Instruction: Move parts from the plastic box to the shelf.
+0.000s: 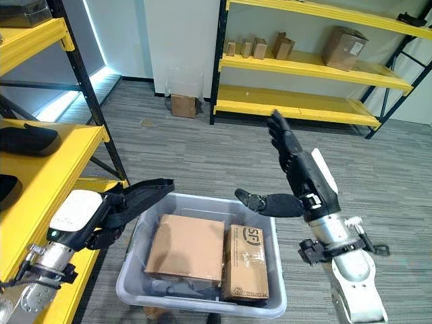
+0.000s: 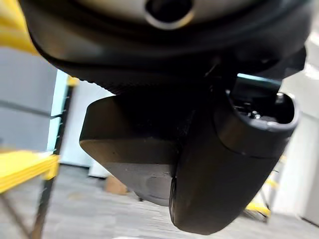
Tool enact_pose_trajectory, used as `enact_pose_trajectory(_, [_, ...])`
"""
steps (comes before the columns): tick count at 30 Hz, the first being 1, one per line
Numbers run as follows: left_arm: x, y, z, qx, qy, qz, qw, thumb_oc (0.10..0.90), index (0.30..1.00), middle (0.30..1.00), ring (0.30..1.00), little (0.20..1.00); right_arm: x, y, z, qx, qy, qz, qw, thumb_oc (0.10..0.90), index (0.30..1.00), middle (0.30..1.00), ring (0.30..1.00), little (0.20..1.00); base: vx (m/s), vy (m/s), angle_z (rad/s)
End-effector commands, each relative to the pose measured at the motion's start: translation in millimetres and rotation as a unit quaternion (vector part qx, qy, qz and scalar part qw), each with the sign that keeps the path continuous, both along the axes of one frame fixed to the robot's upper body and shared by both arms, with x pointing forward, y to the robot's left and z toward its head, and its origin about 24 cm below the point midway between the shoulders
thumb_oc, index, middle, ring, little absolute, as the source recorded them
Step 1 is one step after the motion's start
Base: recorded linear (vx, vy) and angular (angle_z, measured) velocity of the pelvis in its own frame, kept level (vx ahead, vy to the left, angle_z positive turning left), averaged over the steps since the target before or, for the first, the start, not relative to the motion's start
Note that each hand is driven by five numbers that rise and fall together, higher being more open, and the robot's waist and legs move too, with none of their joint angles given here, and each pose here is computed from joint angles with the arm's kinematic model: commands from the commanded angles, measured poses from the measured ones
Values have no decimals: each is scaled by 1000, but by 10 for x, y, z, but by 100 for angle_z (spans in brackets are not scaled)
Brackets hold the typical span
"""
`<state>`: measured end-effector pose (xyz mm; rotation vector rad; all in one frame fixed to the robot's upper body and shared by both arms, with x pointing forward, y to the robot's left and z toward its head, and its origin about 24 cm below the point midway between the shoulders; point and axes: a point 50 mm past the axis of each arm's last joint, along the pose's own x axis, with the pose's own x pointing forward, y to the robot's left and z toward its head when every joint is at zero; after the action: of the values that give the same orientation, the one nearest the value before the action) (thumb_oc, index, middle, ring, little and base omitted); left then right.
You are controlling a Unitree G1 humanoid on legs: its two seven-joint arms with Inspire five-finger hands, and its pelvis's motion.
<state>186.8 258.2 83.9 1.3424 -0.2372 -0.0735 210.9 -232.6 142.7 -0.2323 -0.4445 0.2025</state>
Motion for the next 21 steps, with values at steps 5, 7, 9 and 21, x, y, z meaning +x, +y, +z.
enact_pose_trajectory(5, [-17,161,348,-90,-134,62,985,400,300,300,300,300,-53,-200,-162,89,-9,-84,992,900,1000,1000,1000,1000,-32,-13,10])
enact_pose_trajectory(7, [-28,191,229,-95,-113,81,986,400,300,300,300,300,-44,-188,-306,121,14,-100,987,900,1000,1000,1000,1000,-28,-8,5])
enact_pose_trajectory(9, [-46,181,174,-102,-104,85,986,400,300,300,300,300,-42,-170,-356,128,22,-104,986,900,1000,1000,1000,1000,-41,-1,-1])
enact_pose_trajectory(21, [-238,289,-70,-141,-81,162,973,400,300,300,300,300,-163,-110,-855,141,136,-124,973,900,1000,1000,1000,1000,-44,-14,3])
